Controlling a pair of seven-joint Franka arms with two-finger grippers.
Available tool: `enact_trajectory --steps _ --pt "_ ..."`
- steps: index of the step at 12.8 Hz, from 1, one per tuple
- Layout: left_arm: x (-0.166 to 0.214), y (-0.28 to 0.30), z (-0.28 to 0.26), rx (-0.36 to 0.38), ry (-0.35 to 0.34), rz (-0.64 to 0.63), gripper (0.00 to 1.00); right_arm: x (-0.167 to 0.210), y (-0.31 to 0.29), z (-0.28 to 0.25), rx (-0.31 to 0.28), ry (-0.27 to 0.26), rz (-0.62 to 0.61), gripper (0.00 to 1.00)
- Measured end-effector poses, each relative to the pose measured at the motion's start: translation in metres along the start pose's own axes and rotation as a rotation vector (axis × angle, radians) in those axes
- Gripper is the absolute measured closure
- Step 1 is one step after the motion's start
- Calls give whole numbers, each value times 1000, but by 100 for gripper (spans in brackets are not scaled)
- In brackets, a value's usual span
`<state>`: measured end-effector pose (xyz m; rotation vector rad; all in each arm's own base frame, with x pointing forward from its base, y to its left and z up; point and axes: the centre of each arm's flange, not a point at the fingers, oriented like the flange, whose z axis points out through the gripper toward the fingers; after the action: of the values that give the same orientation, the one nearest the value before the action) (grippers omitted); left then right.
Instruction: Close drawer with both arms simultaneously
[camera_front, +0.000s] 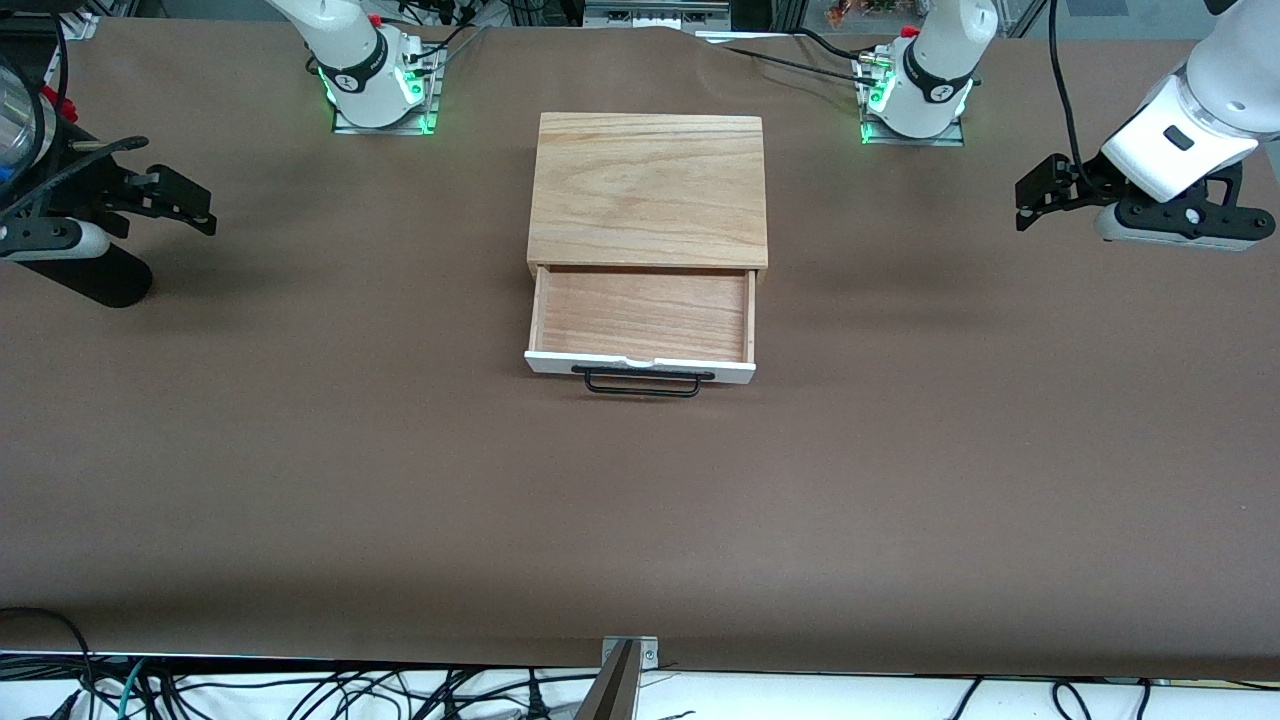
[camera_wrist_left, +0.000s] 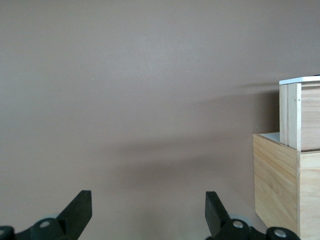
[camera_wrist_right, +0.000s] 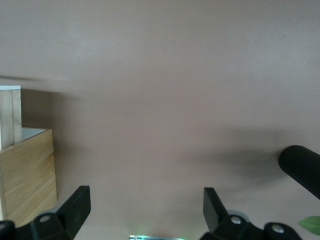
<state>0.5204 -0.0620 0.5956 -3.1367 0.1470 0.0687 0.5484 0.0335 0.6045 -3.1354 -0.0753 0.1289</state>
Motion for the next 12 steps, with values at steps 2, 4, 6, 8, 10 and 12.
enact_trajectory --steps 2,4,6,8,10,12 --pt "0 0 0 0 0 0 0 0 -1 0 0 0 -2 0" --pt "0 0 0 0 0 0 0 1 -2 0 1 3 -4 0" --pt "0 0 0 0 0 0 0 1 -3 -1 1 7 -5 0" --pt "0 0 0 0 -1 0 0 0 -4 -3 1 9 -6 0" --pt "0 0 1 0 -2 0 0 0 -4 -3 2 10 -6 0" --pt "0 0 1 0 -2 0 0 0 -4 -3 4 10 -6 0"
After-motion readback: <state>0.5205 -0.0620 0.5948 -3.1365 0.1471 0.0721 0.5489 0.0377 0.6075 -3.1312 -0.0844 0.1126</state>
